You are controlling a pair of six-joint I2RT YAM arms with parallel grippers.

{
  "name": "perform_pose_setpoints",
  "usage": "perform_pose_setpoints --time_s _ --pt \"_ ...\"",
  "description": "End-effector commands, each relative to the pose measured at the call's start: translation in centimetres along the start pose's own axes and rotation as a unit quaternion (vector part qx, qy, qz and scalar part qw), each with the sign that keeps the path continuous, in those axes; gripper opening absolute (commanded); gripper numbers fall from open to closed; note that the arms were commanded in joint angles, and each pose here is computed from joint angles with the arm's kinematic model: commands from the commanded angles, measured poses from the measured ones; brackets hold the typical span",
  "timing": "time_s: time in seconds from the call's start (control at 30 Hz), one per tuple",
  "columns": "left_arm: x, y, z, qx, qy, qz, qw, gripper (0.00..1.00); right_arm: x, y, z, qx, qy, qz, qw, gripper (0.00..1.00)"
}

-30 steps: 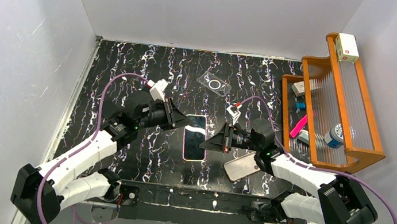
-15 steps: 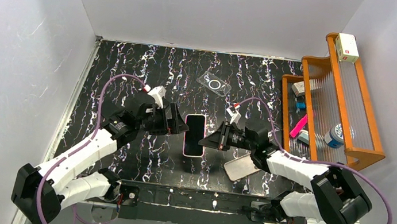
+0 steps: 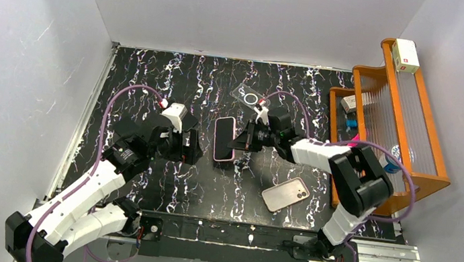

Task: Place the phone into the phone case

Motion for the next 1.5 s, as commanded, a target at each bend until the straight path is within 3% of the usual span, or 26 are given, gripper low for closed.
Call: perform_pose_setpoints --time_s 0.0,0.2,0.4,0.73,0.93,1.07,1.27,1.47 --pt "0.5 -0.2 1.1 -0.037 0.027 0.0 0.999 0.98 -1.6 2.0 0.2 0.029 0.01 0.02 0.999 0.01" --pt "0.7 -0.2 1.1 -0.034 0.025 -0.008 0.999 0.98 -3.6 2.2 -2.7 0.007 -0.015 0.04 0.999 0.08" --pt "1.0 -0.1 1.2 -0.034 0.028 -0.017 0.999 0.98 -4.1 2.4 -4.8 -0.022 -0.074 0.043 0.996 0.33" --pt "0.9 -0.1 1.1 -0.035 0.027 -0.013 0.999 0.98 -1.8 3.4 -5.0 -0.043 -0.168 0.001 0.985 0.44" --pt "1.0 0.0 1.2 -0.035 0.028 -0.017 0.999 0.98 1.1 3.0 -4.8 -0.083 -0.226 -0.039 0.97 0.45" --pt "1.0 0.0 1.2 -0.035 0.029 -0.018 0.999 0.98 4.1 2.4 -4.6 -0.148 -0.285 -0.081 0.943 0.44" --pt "1.0 0.1 1.1 -0.037 0.026 -0.018 0.999 0.98 9.0 0.4 -4.8 -0.271 -0.367 -0.153 0.877 0.42" --pt "1.1 0.1 1.1 -0.037 0.025 -0.018 0.999 0.98 12.2 -1.3 -5.9 -0.335 -0.418 -0.206 0.819 0.45"
Point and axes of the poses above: each gripper's point midway between its finger pads, its own x axis back along the fingers, its own z axis along the line the jaws close on, y = z × x, the point moved 4 cm from there along x, back along the fingers, and after that the axes turned 7 degrees about -x, right-handed, at the moved point
